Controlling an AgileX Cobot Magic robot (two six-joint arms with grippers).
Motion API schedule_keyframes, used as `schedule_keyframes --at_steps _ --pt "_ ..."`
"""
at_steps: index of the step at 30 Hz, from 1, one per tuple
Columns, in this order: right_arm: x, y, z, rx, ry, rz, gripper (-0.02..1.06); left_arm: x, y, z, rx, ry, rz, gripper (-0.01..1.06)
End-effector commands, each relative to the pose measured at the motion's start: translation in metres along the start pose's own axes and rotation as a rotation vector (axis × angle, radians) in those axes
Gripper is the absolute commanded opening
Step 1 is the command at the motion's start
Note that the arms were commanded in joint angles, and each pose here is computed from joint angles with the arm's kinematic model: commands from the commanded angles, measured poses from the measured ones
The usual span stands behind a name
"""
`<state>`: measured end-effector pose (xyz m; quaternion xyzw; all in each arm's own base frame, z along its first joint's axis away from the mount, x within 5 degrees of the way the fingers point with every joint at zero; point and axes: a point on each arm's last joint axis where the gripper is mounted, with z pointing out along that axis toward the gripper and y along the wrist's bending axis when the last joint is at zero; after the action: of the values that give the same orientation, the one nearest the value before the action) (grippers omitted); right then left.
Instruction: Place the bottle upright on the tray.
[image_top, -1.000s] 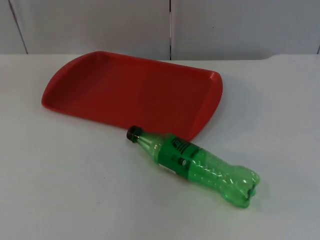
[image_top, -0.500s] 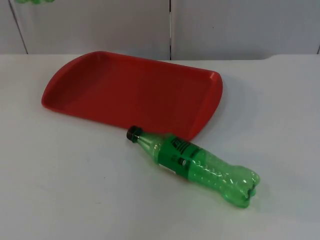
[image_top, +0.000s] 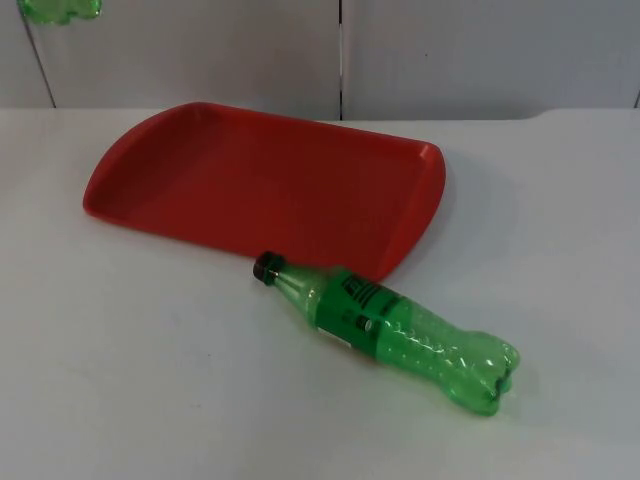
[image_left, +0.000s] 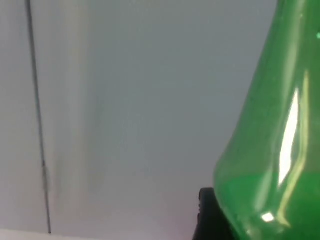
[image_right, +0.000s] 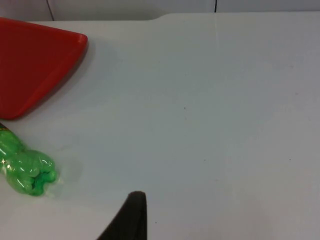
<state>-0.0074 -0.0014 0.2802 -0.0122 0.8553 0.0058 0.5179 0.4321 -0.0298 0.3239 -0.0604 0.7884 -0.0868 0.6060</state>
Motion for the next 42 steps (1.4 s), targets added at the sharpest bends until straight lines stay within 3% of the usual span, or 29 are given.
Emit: schedule_keyframes --at_steps 1,5,9,10,11,14,18,23,29,42 --pt "0.0 0.0 0.0 0.005 -0.007 0.002 1.05 -0.004 -0.007 0.004 0.028 -0.078 0.019 0.0" --pt "0.0 0.0 0.0 0.005 -0.007 0.002 1.05 0.004 -0.008 0.016 0.07 -0.122 -0.006 0.0" --pt "0.0 0.0 0.0 0.005 -0.007 0.002 1.05 0.022 -0.015 0.034 0.199 -0.184 0.088 0.0" --pt "0.0 0.0 0.0 0.005 -0.007 0.002 1.05 0.022 -0.015 0.034 0.199 -0.184 0.088 0.0" --pt "0.0 0.0 0.0 0.005 -0.007 0.002 1.05 0.028 -0.019 0.04 0.26 -0.221 0.115 0.0" --pt "0.0 0.0 0.0 0.005 -0.007 0.002 1.05 0.045 -0.021 0.053 0.343 -0.284 0.103 0.0" --pt "0.0 0.0 0.0 0.005 -0.007 0.002 1.05 0.065 -0.021 0.065 0.39 -0.337 0.137 0.0" --pt "0.0 0.0 0.0 0.005 -0.007 0.002 1.05 0.088 -0.019 0.077 0.419 -0.366 0.18 0.0" --pt "0.0 0.0 0.0 0.005 -0.007 0.002 1.05 0.105 -0.015 0.087 0.403 -0.37 0.25 0.0" --pt "0.0 0.0 0.0 0.005 -0.007 0.002 1.05 0.139 -0.008 0.12 0.414 -0.375 0.237 0.0"
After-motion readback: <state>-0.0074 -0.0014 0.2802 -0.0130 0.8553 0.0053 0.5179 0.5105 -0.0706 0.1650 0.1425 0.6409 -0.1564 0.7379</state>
